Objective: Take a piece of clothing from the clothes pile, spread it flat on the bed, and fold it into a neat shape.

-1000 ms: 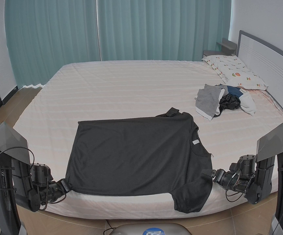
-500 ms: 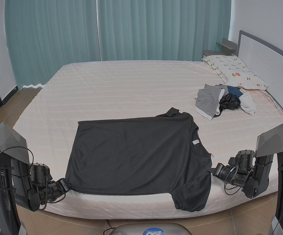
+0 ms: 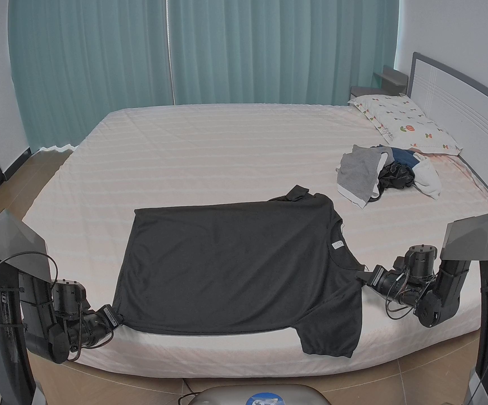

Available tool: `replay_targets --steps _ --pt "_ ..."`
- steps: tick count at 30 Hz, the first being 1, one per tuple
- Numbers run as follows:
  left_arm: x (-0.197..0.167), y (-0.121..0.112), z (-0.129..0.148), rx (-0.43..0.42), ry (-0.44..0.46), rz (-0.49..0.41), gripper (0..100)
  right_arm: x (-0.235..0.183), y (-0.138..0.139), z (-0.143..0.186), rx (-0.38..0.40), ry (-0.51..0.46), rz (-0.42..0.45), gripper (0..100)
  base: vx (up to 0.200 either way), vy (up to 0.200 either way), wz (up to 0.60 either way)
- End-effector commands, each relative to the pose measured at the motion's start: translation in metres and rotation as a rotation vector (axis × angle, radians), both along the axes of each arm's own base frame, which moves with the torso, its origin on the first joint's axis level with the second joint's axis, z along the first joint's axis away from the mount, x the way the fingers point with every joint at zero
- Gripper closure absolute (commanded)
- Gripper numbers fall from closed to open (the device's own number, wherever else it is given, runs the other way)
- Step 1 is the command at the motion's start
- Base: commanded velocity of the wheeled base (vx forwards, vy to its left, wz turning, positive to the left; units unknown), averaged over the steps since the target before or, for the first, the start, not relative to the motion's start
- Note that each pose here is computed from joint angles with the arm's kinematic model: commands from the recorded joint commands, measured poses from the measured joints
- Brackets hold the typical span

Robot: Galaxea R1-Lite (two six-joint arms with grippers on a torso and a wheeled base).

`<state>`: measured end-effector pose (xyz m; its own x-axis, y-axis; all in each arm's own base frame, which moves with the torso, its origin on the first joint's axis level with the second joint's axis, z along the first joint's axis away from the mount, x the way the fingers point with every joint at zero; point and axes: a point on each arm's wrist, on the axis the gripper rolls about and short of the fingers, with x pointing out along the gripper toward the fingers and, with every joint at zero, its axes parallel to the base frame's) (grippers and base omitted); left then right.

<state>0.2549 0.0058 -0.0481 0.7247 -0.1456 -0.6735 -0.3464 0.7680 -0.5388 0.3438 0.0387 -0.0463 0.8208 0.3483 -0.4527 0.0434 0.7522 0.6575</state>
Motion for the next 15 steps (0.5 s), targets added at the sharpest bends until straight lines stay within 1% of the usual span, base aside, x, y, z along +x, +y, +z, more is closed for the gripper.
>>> replay_targets --steps 1,4,7,12,14,15 --pt "0.0 0.0 -0.001 0.0 0.005 0.001 100 0.003 0.001 -0.006 0.006 -0.004 0.001 0 0.0 0.0 0.0" --pt "-0.001 0.0 -0.001 0.0 0.006 0.001 100 0.0 0.0 -0.002 0.01 -0.02 -0.003 0 0.0 0.0 0.0" --pt "-0.001 0.0 -0.002 0.0 0.01 0.0 100 -0.008 -0.009 0.006 0.012 -0.03 -0.021 0 0.0 0.0 0.0" --pt "-0.002 0.0 -0.002 0.0 0.011 0.0 100 -0.032 -0.011 0.013 0.017 0.02 0.002 0 0.0 0.0 0.0" --pt "-0.002 0.0 -0.002 0.0 0.011 0.0 100 -0.046 -0.008 0.011 0.021 0.069 0.043 0 0.0 0.0 0.0" --pt "-0.001 -0.001 -0.002 0.001 0.01 -0.001 100 -0.049 -0.007 0.008 0.01 0.08 0.057 0 0.0 0.0 0.0"
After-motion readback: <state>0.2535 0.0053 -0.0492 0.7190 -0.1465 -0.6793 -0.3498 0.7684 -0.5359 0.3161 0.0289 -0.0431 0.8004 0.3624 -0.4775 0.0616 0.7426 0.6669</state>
